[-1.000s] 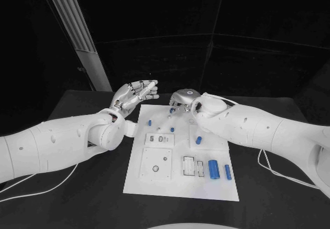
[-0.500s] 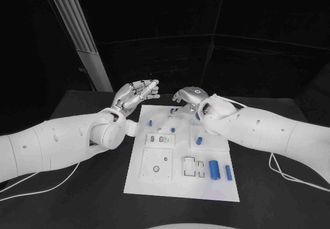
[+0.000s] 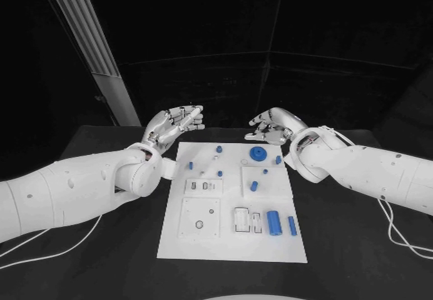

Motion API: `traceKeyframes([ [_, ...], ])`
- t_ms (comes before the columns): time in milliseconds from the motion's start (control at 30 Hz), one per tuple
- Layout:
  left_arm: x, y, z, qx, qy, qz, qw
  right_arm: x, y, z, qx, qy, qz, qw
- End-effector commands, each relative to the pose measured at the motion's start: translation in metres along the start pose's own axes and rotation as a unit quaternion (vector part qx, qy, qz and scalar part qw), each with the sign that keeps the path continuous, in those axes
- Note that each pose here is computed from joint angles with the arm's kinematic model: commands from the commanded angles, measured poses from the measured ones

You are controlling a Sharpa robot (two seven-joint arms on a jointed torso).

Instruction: Assemble the parts on the task board

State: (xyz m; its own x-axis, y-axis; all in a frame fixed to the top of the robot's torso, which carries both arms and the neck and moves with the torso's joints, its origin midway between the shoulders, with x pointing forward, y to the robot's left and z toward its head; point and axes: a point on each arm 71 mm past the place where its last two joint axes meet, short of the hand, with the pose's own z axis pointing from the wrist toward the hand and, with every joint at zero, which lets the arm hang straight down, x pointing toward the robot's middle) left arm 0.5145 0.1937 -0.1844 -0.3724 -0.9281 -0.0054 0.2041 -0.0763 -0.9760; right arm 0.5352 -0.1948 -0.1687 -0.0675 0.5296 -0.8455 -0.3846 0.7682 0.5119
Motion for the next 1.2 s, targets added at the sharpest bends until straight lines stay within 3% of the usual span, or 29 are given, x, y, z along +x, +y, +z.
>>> traceKeyframes([
  [33,0.0001,-0.0151,-0.0009,0.105,0.004,-0.004,0.995,-0.008,-0.002,-0.006,-0.008,-0.016,0.054,0.998],
  [300,-0.0017,-0.0145,-0.0015,0.103,0.002,-0.003,0.995,-0.017,-0.021,-0.015,-0.01,0.013,0.002,1.0],
  [600,-0.002,-0.0139,-0.0021,0.101,0.003,-0.004,0.995,-0.021,-0.03,-0.015,-0.006,0.014,-0.11,0.994],
  [733,-0.0017,-0.0139,-0.0023,0.101,0.003,-0.004,0.995,-0.019,-0.033,-0.014,0.008,0.018,-0.135,0.991],
  [1200,-0.0024,-0.014,-0.0032,0.101,0.003,-0.005,0.995,-0.008,-0.051,-0.008,0.082,0.071,-0.148,0.983],
])
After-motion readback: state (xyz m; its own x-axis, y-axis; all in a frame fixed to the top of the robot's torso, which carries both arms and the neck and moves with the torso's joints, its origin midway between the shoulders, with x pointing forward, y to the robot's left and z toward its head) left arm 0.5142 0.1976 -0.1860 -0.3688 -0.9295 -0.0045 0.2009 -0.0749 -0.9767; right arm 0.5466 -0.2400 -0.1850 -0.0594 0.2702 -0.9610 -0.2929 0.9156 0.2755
